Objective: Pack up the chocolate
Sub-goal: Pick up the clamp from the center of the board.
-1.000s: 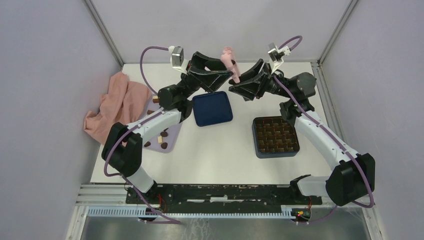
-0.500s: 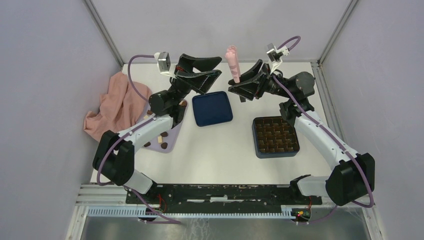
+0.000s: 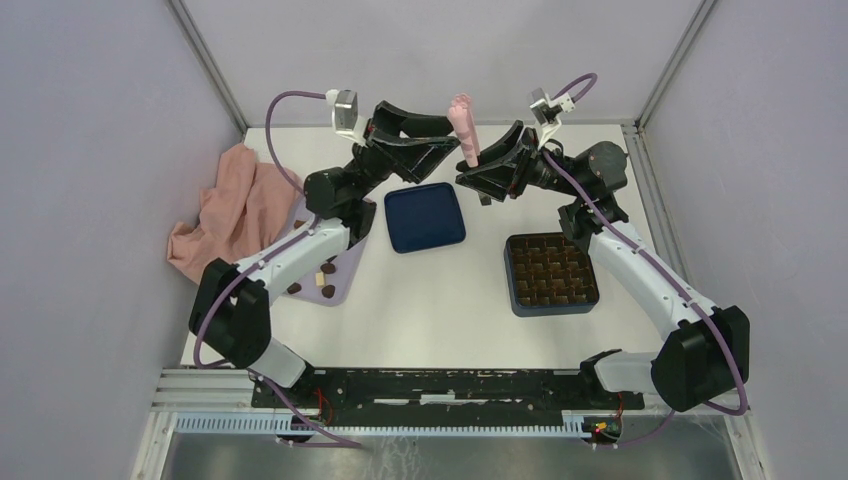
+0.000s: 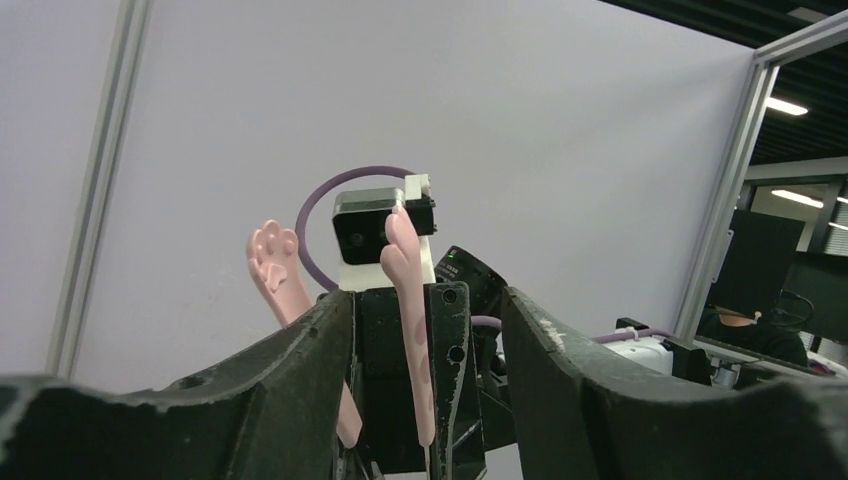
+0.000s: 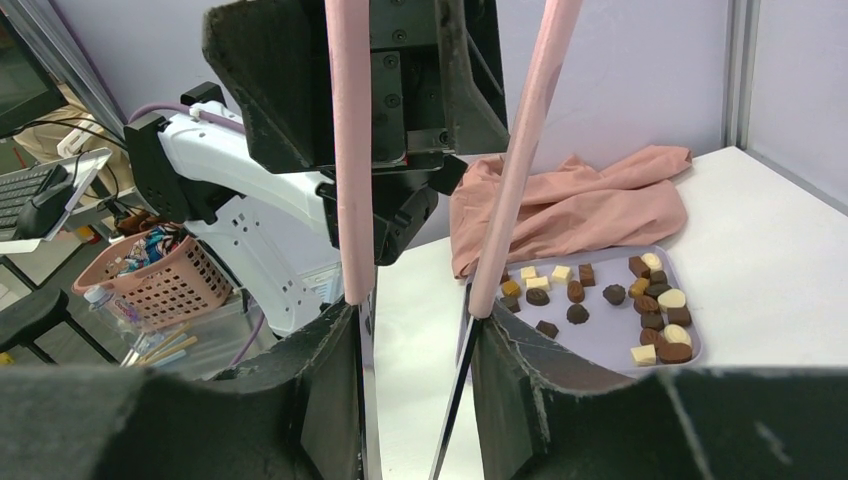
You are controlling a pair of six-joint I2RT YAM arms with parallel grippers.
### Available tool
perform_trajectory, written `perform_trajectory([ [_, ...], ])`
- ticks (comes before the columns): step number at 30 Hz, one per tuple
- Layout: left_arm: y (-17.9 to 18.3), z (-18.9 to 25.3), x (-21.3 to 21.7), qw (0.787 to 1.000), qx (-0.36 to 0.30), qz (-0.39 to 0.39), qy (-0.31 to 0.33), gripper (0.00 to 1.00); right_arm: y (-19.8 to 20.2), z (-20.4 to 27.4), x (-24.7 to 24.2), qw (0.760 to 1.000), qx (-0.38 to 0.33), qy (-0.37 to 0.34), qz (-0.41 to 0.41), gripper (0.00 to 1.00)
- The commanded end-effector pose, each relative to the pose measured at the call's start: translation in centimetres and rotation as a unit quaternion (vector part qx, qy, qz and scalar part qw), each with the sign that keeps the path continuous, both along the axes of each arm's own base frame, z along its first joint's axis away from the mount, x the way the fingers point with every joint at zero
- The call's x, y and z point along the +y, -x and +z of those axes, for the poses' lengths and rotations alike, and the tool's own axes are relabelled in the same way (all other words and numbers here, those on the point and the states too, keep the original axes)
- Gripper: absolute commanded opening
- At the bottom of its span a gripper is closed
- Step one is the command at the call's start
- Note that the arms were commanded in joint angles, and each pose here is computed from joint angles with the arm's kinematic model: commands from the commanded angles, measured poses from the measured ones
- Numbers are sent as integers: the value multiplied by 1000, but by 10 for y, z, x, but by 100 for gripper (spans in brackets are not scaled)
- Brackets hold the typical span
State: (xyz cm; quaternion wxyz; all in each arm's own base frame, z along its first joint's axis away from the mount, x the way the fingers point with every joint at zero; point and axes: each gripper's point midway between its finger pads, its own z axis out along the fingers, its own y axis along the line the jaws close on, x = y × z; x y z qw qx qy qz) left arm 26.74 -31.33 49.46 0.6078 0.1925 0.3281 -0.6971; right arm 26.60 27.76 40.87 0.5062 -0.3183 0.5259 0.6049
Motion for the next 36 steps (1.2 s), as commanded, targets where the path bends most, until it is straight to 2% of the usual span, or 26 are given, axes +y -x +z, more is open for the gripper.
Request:
perform_trajectory([
  [1, 1, 6, -12, 999, -27, -2, -25, 58, 1, 17, -1, 999, -32, -7, 0, 45],
  [5, -6, 2, -21, 999, -17, 1, -50, 52, 1, 16, -1, 999, -32, -5, 2, 44],
  [8, -9, 2, -24, 998, -15, 3, -59, 40, 2, 17, -1, 999, -34, -6, 3, 44],
  [9, -10, 2, -25, 998, -13, 3, -60, 34, 2, 16, -1, 999, -34, -6, 3, 44],
  [11, -9, 5, -24, 999, -11, -1, -54, 10, 4, 18, -1, 999, -37, -8, 6, 44],
  [12, -8, 7, -24, 999, -11, -5, -48, 3, 4, 19, -1, 999, -39, -9, 7, 44],
  [17, -4, 22, -2, 999, -6, 13, 29, 2, 14, 32, -4, 998, -51, -33, 16, 50],
  [23, 14, 43, 18, 995, -35, 11, 97, 2, 25, 45, -9, 995, -53, -76, 24, 74],
  [25, 19, 46, 20, 993, -40, 4, 110, 2, 29, 50, -10, 994, -54, -91, 30, 78],
  [30, 23, 47, 17, 991, -43, -12, 129, 2, 28, 57, -9, 993, -43, -107, 31, 78],
  [36, 25, 49, 13, 989, -48, -28, 137, 2, 24, 58, -1, 994, -25, -105, 33, 70],
])
